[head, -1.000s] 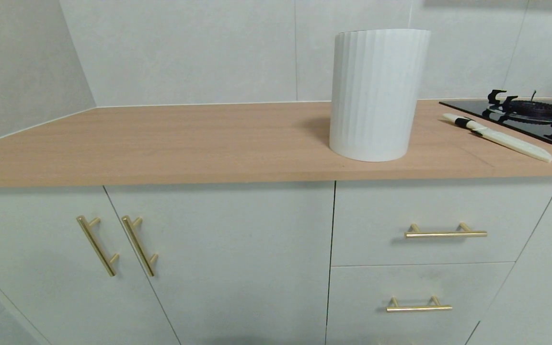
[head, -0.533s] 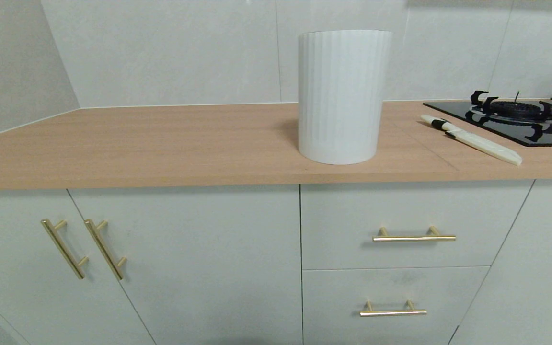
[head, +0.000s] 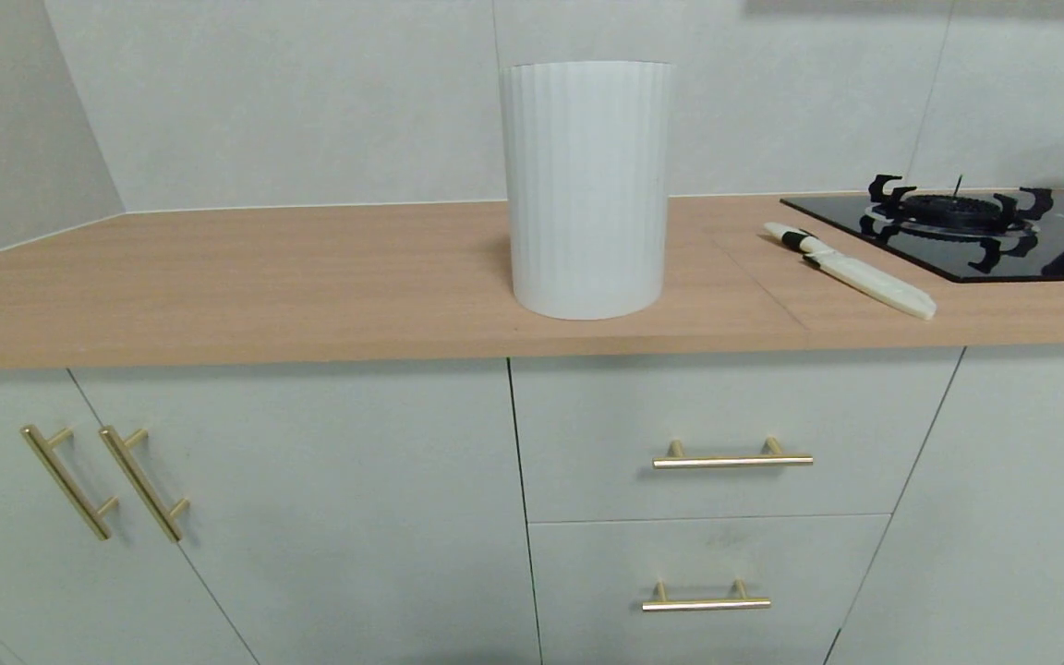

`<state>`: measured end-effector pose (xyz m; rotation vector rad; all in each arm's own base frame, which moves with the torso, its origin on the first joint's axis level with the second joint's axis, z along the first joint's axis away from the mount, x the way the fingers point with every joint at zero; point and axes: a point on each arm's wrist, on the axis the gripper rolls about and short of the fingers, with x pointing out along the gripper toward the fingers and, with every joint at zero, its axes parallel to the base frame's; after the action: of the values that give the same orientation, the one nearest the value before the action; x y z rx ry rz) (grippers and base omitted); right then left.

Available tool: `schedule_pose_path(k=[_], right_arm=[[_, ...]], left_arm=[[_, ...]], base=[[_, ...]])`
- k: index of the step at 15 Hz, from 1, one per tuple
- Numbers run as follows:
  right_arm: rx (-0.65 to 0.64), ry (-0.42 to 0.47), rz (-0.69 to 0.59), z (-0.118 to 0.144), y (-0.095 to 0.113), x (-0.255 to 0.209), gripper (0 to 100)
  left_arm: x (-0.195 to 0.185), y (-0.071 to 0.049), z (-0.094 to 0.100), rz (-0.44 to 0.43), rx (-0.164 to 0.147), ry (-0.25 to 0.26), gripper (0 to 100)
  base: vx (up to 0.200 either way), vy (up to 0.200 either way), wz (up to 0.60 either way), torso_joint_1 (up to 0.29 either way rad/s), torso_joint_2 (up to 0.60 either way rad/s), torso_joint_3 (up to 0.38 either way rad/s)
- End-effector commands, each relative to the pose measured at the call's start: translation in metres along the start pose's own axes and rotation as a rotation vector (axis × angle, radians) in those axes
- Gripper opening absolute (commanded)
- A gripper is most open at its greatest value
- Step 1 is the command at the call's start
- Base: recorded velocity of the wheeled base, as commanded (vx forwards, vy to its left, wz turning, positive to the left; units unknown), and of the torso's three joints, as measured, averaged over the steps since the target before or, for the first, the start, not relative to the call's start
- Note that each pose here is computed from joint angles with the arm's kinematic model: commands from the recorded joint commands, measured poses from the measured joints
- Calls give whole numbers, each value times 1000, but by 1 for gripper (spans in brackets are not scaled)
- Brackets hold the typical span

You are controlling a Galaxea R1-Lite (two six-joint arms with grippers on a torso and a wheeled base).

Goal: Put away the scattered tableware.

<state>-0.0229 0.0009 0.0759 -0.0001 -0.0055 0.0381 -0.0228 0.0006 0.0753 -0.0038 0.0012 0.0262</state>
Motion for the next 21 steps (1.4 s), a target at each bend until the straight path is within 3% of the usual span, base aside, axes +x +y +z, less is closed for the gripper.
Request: schedule_pose_path(k=[1, 16, 21], right_arm=[[-1, 1, 2, 0, 0, 0, 100], [-6, 1, 0, 0, 0, 0, 100], [-6, 1, 0, 0, 0, 0, 100]], left_arm=[[0, 0, 0, 1, -1, 0, 100], [0, 0, 0, 1, -1, 0, 100], [0, 0, 0, 0, -1, 0, 100]], base=[[0, 0, 0, 0, 0, 0], [0, 0, 0, 1, -4, -1], [0, 0, 0, 88, -304, -273]])
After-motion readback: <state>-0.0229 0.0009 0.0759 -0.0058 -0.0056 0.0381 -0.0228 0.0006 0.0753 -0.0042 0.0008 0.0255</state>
